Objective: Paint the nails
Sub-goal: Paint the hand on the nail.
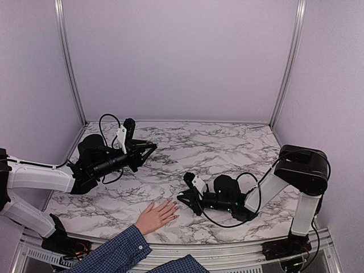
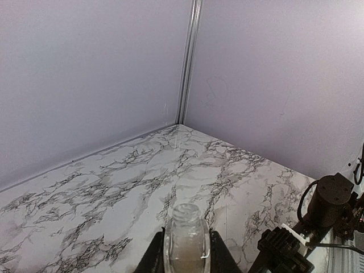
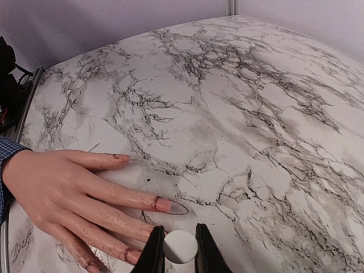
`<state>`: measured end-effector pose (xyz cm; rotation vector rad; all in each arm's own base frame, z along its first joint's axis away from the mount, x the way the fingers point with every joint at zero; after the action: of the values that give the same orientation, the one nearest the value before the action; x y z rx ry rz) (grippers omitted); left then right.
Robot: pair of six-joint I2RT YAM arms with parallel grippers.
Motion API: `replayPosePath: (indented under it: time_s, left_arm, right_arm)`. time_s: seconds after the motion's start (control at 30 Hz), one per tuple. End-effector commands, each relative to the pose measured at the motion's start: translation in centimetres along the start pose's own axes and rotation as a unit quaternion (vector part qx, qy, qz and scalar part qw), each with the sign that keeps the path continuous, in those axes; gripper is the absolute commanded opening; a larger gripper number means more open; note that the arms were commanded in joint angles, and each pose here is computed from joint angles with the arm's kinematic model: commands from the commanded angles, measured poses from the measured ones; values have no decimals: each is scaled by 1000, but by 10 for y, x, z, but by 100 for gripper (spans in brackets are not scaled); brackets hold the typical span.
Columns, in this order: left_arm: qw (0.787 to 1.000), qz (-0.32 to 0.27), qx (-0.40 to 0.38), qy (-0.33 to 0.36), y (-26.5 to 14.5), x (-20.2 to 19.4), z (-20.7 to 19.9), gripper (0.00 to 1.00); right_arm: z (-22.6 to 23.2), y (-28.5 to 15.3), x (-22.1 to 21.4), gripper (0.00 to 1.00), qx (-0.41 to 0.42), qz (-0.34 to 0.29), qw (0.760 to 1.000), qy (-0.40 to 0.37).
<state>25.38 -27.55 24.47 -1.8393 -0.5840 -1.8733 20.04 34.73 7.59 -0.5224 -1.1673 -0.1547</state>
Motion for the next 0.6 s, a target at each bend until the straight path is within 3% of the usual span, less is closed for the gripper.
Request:
replayPosePath:
  time_s: [0.0, 0.57]
  left_arm:
    - [1000, -24, 7, 10, -2, 10, 3, 0]
    - [1000, -23, 6, 8, -2, 9, 3, 0]
  right_arm:
    - [-6, 0, 12, 0, -12, -19, 1000, 8]
    - [-14, -4, 20, 0, -21, -34, 999, 12]
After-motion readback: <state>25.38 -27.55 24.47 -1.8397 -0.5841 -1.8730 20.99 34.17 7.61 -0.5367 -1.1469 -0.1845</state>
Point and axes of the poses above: each gripper's point midway between its finger pads, its own y axis out along the fingers, its own z axis along the line the jaws close on, x = y × z, the point moved 5 cm from there along -y, back along the fingers, and after that the axes turned 10 degrees about y, right-handed, at the moved point
